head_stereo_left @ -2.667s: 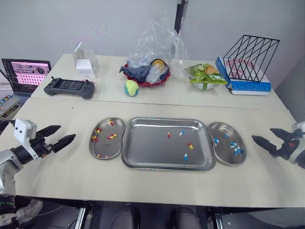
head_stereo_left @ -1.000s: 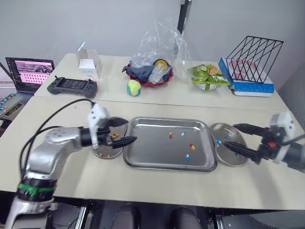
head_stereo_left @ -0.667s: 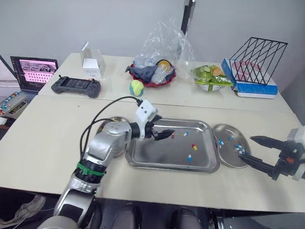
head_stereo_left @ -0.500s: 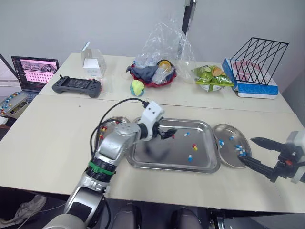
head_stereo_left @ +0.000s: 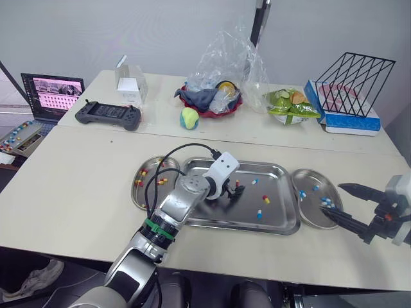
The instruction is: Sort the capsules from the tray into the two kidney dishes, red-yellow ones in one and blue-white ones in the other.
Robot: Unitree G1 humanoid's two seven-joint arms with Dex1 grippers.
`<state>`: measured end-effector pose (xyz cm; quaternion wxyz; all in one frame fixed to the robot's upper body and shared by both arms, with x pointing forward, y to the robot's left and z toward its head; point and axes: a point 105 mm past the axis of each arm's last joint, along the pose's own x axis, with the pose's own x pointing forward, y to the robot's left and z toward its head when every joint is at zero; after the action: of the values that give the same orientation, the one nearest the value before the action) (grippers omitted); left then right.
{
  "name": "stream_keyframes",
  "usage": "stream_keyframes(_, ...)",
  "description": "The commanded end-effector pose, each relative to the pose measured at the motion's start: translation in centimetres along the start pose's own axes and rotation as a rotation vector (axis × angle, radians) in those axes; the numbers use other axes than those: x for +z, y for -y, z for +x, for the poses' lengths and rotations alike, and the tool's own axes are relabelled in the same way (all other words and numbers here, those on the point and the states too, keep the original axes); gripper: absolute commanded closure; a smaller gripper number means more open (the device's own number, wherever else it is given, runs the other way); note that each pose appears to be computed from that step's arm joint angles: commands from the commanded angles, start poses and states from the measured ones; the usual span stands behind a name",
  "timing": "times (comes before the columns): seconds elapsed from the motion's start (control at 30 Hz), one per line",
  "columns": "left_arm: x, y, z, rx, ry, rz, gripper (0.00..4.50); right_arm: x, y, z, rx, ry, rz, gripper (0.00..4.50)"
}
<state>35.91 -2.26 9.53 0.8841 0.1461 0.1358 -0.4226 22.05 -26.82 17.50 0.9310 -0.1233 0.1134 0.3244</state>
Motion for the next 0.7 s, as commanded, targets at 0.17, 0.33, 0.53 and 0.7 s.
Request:
stream_keyframes(0.17, 0.2, 0.1, 0.1, -0.002, 0.004, 0.010, 3.13, 1.2, 0.3, -0.6, -0.014, 0.011, -0.039, 0.00)
stream_keyframes(0.33, 0.5, -0.1, -0.5, -0.008, 0.020, 0.020, 4.46, 1.1, 0.4, -0.2, -0.013, 0.010, -0.039, 0.00)
stream_keyframes(0.53, 3.3, -0.9, -2.2, -0.043, 0.157, 0.050, 4.46, 1.1, 0.5, 0.4, -0.005, 0.015, -0.038, 0.00)
stream_keyframes(0.7, 6.5, -3.0, -6.1, -0.067, 0.283, 0.075, 4.46, 1.1, 0.7, 0.9, 0.005, 0.020, -0.041, 0.00)
